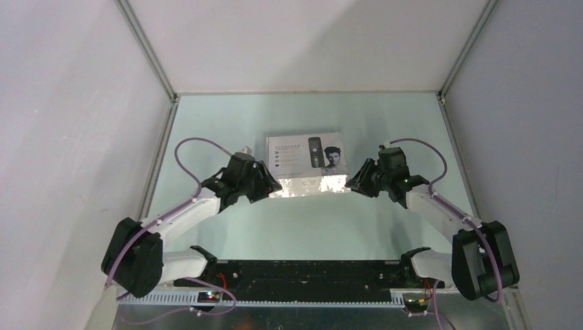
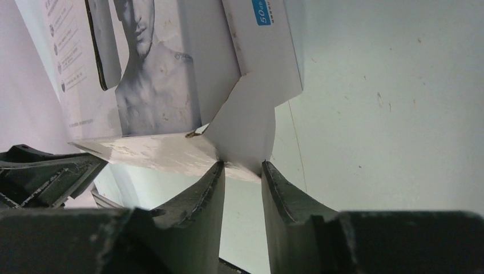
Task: Sort the hair-cutting tools
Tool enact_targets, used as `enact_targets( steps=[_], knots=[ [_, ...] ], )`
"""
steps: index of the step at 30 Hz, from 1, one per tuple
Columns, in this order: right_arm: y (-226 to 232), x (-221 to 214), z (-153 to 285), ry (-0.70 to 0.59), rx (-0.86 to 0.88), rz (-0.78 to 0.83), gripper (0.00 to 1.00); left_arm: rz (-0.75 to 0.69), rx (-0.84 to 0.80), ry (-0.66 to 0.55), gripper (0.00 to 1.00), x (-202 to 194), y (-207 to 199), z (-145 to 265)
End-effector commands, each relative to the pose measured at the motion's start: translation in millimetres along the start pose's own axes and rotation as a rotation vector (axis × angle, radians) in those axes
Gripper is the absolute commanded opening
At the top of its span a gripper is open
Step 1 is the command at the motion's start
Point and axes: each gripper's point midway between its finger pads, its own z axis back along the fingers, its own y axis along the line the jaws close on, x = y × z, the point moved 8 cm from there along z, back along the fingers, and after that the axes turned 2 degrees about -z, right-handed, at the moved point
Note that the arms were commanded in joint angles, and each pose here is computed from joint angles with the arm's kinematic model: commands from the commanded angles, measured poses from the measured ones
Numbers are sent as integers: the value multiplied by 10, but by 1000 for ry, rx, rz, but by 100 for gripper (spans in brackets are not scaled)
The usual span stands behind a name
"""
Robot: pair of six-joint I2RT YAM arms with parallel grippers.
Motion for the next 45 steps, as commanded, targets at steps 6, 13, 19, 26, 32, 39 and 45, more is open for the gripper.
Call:
enact_targets(
  steps=[6, 13, 19, 26, 32, 39, 45],
  knots=[
    [133, -117, 174, 9, 12, -76, 32, -3, -74, 52, 60, 4, -240, 304],
    [206, -257, 270, -15, 13, 58, 45, -112, -35, -13, 75, -16, -64, 354],
    [308, -182, 473, -136, 91, 246, 58, -285, -60, -152, 85, 170, -108, 421],
    [386, 87, 516, -332, 130, 554, 66, -406, -85, -371, 90, 289, -17, 508],
    [445, 222, 336, -343, 229, 813, 69, -502, -89, -455, 93, 343, 28, 453],
    [343, 303, 94, -274, 266, 834, 70, -556, -51, -398, 95, 332, 73, 266],
    [194, 268, -25, -185, 259, 813, 72, -578, -72, -368, 95, 342, 32, 98]
  ],
)
